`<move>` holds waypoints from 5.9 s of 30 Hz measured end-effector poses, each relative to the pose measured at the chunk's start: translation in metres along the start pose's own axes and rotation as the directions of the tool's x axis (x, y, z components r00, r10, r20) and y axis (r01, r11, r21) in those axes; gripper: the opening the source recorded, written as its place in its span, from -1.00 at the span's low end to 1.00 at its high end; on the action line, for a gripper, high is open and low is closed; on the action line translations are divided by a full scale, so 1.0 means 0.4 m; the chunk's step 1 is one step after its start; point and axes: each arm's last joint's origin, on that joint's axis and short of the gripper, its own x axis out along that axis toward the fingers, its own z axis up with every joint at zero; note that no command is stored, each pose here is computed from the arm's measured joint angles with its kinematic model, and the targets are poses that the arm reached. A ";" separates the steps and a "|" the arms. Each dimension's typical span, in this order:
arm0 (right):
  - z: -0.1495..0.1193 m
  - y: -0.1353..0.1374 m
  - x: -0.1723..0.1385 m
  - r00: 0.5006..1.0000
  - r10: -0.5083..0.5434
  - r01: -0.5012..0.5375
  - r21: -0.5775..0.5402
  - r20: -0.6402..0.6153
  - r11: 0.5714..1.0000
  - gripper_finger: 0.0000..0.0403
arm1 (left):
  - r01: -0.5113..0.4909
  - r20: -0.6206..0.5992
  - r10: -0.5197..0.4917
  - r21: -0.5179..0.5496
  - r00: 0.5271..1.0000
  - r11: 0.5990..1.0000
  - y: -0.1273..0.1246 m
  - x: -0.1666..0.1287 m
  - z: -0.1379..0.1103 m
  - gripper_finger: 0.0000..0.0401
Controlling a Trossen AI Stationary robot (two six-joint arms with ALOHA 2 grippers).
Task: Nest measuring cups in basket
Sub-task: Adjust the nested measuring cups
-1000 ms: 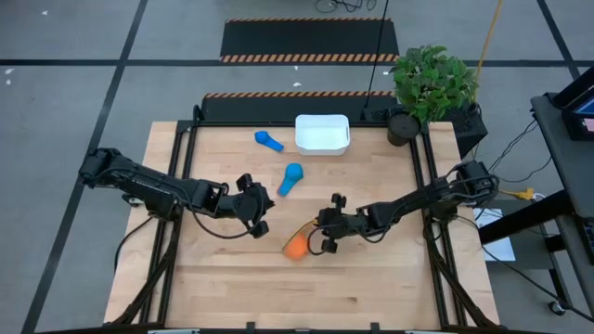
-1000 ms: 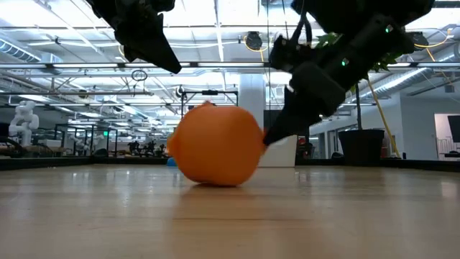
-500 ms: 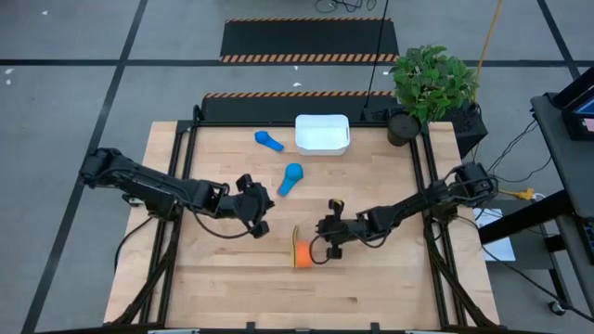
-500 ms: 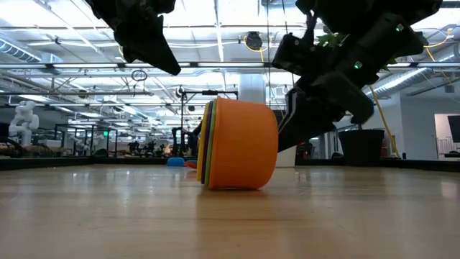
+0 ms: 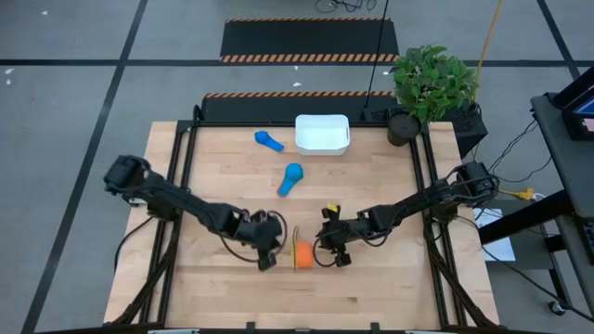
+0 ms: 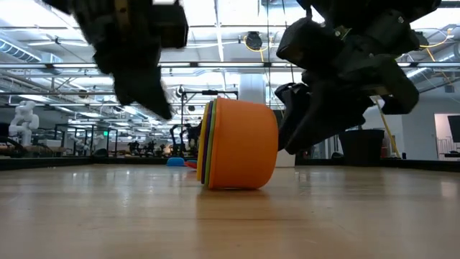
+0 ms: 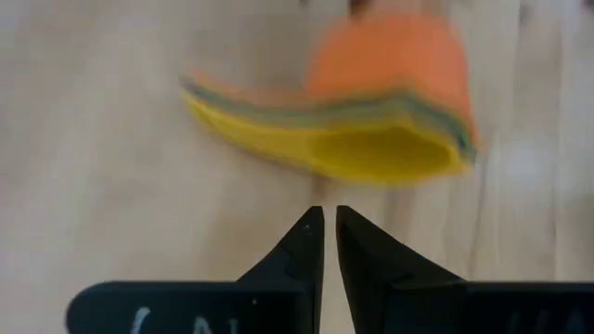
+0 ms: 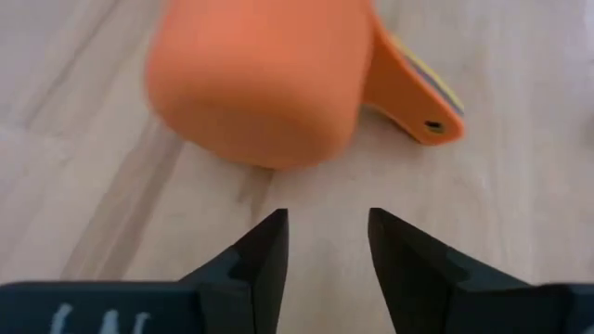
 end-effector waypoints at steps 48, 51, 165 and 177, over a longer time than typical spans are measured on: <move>-0.017 0.004 -0.112 0.985 -0.035 0.054 0.106 -0.168 0.993 -0.33 | 0.057 0.043 -0.066 0.178 0.997 0.982 0.067 0.121 0.044 -0.82; -0.018 0.004 -0.113 0.984 -0.035 0.054 0.104 -0.173 0.993 -0.33 | 0.059 0.124 -0.084 0.190 0.989 0.980 0.051 0.150 0.045 -0.82; -0.031 0.116 0.147 0.358 -0.922 0.768 -0.607 0.144 0.204 -0.59 | -0.388 0.417 0.364 -0.031 0.833 0.921 0.006 -0.267 0.002 -0.82; -0.024 0.119 0.150 0.455 -0.874 0.782 -0.545 0.170 0.301 -0.28 | -0.372 0.405 0.349 -0.023 0.845 0.928 0.005 -0.265 0.001 -0.82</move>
